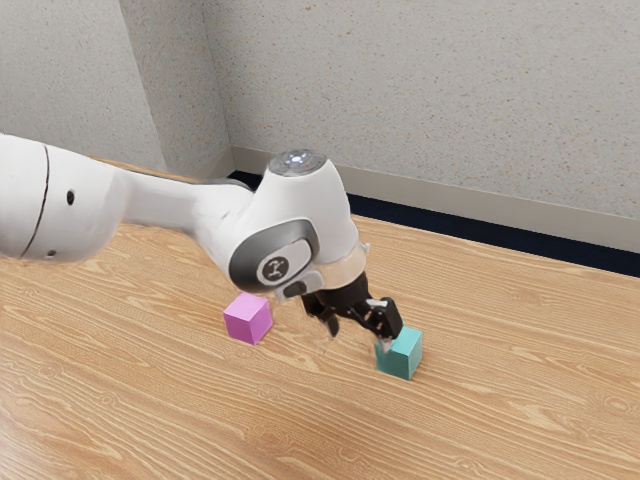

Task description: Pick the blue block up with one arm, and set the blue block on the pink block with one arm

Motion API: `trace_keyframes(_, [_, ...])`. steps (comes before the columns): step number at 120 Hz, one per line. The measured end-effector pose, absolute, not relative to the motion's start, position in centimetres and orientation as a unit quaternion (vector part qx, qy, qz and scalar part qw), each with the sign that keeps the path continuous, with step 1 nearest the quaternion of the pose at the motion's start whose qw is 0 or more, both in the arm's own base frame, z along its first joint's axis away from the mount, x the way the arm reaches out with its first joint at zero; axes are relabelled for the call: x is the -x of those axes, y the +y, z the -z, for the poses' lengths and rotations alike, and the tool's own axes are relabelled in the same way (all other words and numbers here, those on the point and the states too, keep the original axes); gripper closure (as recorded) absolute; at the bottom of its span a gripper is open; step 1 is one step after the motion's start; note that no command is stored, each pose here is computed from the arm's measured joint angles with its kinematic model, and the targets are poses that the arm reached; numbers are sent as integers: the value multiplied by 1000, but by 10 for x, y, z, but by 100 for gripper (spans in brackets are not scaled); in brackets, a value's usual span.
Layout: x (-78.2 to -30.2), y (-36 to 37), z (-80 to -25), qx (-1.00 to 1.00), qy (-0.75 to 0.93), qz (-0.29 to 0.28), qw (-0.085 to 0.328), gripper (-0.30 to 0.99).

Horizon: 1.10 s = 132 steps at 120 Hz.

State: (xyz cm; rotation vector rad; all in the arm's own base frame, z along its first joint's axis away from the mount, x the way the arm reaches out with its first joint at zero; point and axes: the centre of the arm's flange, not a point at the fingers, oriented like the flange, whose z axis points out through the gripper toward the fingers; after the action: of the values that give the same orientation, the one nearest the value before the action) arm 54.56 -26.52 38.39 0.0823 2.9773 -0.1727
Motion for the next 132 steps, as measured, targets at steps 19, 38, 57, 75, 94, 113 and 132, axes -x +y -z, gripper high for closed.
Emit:
trace_keyframes(19, [-579, -254, -364, -61, 996, 17, 56, 0])
trace_keyframes(38, [-593, -257, -353, -60, 998, 13, 30, 0])
trace_keyframes(57, [-596, -266, -350, -35, 998, 47, 2, 0])
trace_keyframes(75, [-613, -277, -331, -64, 998, 26, 6, 0])
trace_keyframes(94, [-636, -276, -322, -71, 997, 21, 17, 0])
trace_keyframes(113, [-644, -276, -316, -74, 997, 21, 19, 0])
trace_keyframes(132, [-643, -284, -313, -81, 996, 25, 17, 0])
